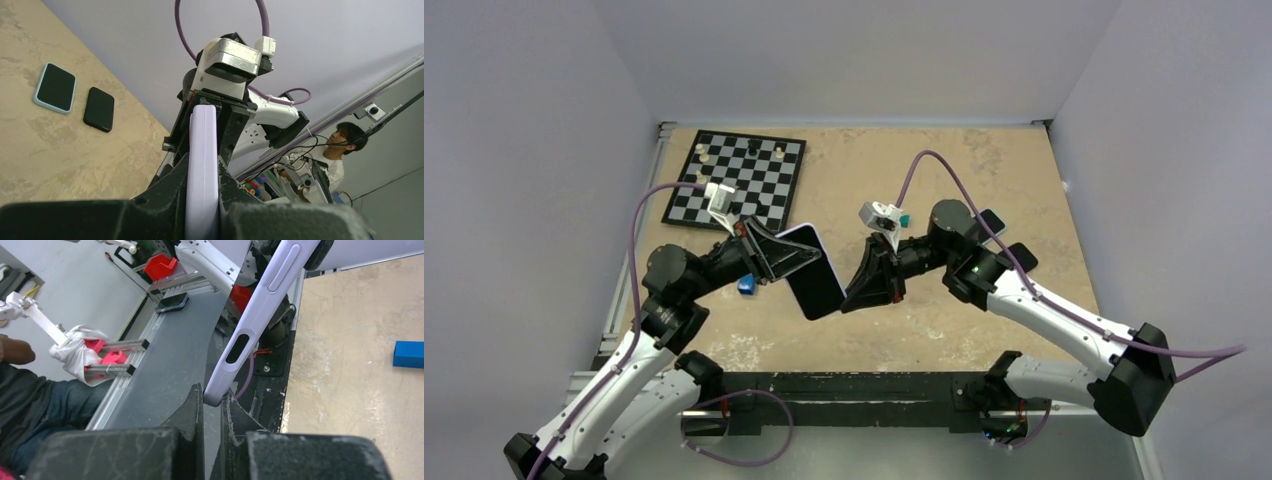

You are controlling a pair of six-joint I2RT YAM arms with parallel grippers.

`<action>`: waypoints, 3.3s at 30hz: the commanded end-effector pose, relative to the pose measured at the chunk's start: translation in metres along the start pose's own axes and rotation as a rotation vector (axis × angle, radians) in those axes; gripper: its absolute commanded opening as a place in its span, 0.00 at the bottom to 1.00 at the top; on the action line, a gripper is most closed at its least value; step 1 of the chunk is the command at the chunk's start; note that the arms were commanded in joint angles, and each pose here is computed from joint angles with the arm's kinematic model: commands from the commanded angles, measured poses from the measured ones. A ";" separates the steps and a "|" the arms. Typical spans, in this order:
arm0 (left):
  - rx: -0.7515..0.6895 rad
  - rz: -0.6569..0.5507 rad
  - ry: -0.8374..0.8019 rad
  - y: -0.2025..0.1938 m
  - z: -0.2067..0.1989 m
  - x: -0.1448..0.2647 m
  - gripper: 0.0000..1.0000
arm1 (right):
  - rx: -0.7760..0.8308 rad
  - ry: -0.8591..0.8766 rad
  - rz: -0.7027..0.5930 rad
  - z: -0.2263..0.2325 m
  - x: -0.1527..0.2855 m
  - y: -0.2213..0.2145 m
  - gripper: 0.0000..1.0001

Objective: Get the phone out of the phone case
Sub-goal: Remove the phone case from the phone.

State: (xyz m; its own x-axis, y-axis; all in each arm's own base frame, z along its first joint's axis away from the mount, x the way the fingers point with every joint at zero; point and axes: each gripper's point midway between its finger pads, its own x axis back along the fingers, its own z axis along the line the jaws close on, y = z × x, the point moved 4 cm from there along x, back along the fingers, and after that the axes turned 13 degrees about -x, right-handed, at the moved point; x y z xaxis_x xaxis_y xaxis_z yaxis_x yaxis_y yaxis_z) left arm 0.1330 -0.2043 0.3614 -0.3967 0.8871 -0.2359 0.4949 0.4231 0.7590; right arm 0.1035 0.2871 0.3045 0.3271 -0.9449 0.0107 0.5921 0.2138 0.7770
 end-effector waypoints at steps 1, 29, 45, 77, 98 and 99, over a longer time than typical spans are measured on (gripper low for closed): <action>0.050 -0.057 -0.143 0.031 -0.044 -0.001 0.00 | 0.244 0.039 -0.048 0.005 -0.008 0.020 0.00; 0.197 -0.060 -0.222 0.019 -0.036 -0.003 0.00 | 0.292 -0.925 -0.629 -0.063 0.049 0.100 0.00; -0.052 -0.287 0.165 0.030 0.026 0.004 0.00 | -0.281 -0.470 -0.376 0.000 0.032 0.015 0.50; 0.077 -0.374 0.068 0.033 0.030 -0.005 0.00 | -0.516 -0.189 -0.439 -0.013 -0.004 0.031 0.46; 0.084 -0.181 0.010 -0.002 0.033 -0.008 0.05 | -0.477 -0.088 -0.415 -0.034 -0.033 0.069 0.00; 0.071 -0.168 0.016 -0.005 0.033 -0.006 0.18 | -0.482 -0.088 -0.415 -0.035 -0.032 0.068 0.00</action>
State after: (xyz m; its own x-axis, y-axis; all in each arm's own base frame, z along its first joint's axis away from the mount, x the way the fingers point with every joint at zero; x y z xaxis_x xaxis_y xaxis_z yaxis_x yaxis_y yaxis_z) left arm 0.1935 -0.1927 0.3289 -0.6698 0.6721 -0.3156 0.4174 0.6924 0.5886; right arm 0.1490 0.3309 0.2983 -0.0189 -0.9989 -0.0419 0.9550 -0.0304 0.2950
